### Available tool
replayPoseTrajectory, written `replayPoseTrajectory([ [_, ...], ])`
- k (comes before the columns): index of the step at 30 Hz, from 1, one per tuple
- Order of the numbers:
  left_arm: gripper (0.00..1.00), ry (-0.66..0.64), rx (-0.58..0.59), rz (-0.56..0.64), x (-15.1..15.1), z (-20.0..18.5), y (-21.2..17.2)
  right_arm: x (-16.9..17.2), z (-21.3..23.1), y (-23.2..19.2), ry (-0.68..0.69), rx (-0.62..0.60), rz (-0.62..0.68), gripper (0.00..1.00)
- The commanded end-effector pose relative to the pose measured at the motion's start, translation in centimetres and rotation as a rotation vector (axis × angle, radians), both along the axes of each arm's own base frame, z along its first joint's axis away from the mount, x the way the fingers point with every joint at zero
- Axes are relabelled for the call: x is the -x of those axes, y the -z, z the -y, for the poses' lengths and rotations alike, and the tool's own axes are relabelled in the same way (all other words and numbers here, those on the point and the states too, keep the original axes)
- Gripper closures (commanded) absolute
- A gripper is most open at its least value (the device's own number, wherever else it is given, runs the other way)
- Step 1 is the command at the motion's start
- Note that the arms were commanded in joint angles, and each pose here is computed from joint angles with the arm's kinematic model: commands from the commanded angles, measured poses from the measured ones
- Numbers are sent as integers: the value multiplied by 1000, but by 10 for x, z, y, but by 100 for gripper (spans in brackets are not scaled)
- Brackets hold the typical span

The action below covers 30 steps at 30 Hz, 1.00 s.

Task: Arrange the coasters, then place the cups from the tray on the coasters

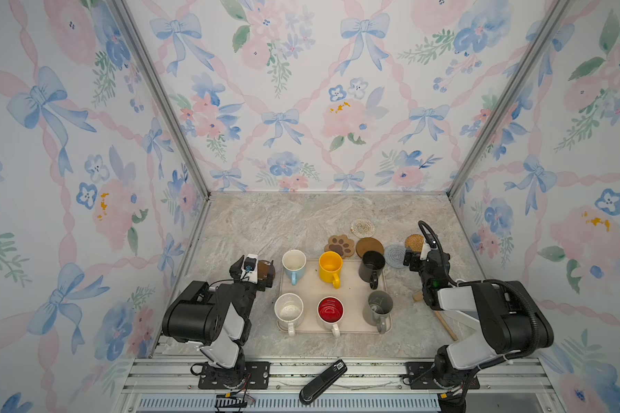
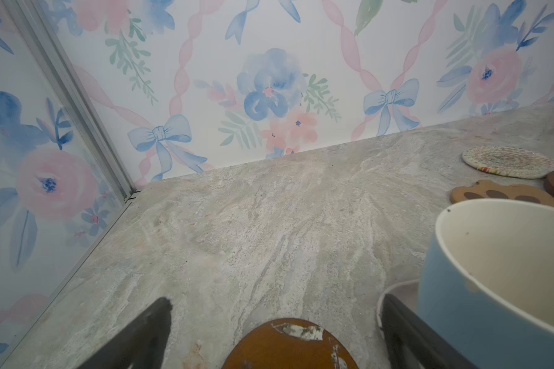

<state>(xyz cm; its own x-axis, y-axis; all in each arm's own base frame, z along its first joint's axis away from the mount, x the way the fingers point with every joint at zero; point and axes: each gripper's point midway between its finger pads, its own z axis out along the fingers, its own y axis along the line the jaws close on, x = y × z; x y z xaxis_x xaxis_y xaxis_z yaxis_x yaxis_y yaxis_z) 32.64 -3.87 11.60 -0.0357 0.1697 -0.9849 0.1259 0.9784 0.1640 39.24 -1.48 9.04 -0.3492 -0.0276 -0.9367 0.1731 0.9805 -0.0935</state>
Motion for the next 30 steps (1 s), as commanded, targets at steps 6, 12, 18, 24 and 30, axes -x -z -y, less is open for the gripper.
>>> replayPoseTrajectory([
  [6,2,9,-7,71,4,0,-16,-2,0,-9,12,-13,40,3],
  [12,2,9,-8,72,4,0,-17,-2,0,-9,11,-13,38,3],
  [18,2,7,-6,73,3,0,-17,-2,0,-9,11,-15,39,3],
  [24,2,-3,-3,73,1,-1,-17,-2,0,-9,13,-15,38,3],
  [30,2,-46,6,67,-4,-8,-17,-2,0,-9,12,-15,38,3],
])
